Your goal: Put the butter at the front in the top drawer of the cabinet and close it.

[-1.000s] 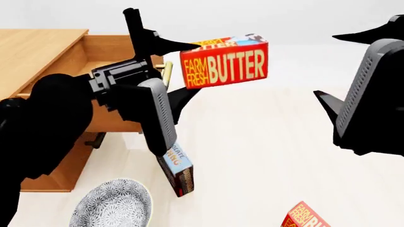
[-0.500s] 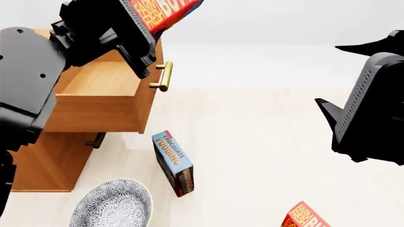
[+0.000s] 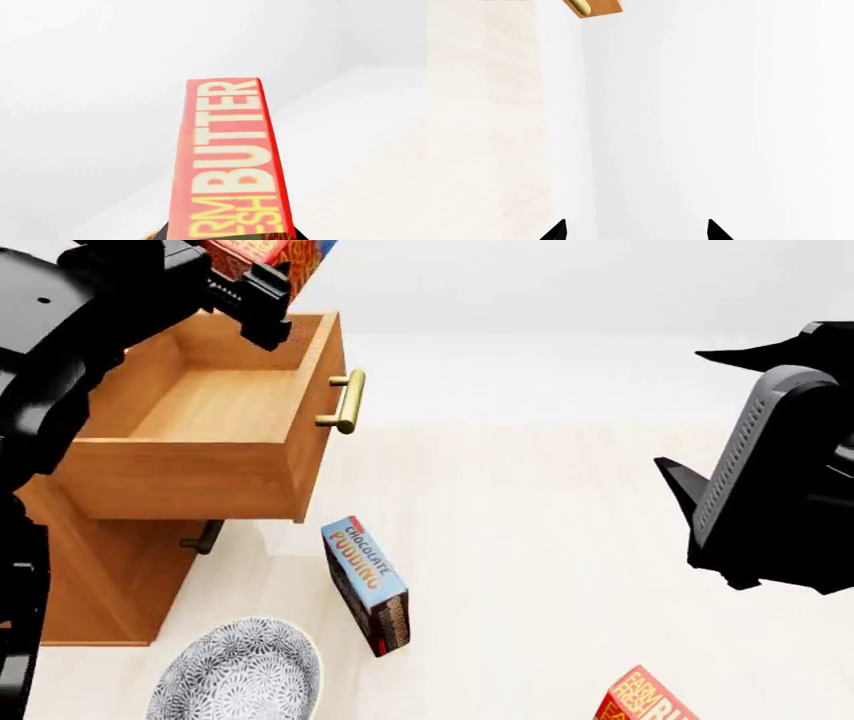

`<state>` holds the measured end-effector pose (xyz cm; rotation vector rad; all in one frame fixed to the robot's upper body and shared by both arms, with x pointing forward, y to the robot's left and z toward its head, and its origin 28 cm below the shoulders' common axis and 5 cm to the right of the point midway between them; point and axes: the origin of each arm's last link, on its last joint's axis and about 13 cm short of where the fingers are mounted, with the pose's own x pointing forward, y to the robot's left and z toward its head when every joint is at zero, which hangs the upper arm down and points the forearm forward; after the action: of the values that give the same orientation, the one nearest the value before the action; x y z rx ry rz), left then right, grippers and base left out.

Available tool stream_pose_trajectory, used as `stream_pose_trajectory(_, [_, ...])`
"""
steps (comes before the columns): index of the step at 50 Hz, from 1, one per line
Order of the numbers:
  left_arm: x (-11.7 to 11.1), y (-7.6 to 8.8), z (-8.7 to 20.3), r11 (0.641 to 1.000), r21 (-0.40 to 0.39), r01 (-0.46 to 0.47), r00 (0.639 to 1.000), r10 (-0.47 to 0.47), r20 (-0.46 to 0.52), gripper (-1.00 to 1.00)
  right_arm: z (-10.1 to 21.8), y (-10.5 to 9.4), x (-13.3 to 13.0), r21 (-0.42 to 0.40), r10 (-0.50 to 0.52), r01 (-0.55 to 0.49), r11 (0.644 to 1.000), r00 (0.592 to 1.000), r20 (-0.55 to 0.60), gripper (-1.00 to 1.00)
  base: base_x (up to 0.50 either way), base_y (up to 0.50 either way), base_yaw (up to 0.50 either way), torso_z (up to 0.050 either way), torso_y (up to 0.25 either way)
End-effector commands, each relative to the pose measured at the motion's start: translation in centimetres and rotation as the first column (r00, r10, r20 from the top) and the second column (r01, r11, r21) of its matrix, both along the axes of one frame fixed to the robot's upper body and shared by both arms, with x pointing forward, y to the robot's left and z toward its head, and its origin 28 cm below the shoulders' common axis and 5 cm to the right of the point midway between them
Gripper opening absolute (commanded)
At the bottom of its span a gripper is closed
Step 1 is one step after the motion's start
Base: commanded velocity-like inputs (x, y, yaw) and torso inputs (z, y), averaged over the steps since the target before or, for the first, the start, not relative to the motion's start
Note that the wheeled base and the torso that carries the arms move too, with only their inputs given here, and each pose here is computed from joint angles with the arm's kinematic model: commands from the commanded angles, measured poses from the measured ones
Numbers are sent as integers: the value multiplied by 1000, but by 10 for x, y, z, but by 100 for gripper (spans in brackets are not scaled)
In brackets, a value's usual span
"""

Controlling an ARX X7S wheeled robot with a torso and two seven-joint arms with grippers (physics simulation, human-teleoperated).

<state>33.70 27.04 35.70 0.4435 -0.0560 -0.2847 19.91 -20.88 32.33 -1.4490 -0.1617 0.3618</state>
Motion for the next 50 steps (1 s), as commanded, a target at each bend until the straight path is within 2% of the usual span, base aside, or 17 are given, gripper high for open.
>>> stream_pose_trajectory(1, [-4, 3, 15, 984, -138, -108, 994, 104, -40, -100, -2, 1, 2, 4, 2, -2, 1000, 1000, -8, 100, 0, 0, 0, 0, 0])
stream_pose_trajectory(14, [3, 7, 19, 946, -240, -217, 973, 189, -135, -100, 0, 3, 5, -2, 8, -8, 1000, 1000, -12, 100, 0, 0, 0, 1, 2])
stream_pose_trajectory(24, [6, 5, 23, 918, -302, -257, 957, 198, -211, -100, 0, 4, 6, -2, 14, -14, 1000, 1000, -13, 100, 0, 0, 0, 0, 1])
stream_pose_trajectory(36, [13, 3, 21, 922, -246, -298, 929, 221, -296, -100, -2, 3, 4, 2, 12, -12, 1000, 1000, -20, 100, 0, 0, 0, 1, 2])
stream_pose_trajectory(50, [24, 3, 10, 930, -155, -333, 909, 273, -313, -100, -8, 5, 5, 9, 14, -13, 1000, 999, -30, 100, 0, 0, 0, 0, 1])
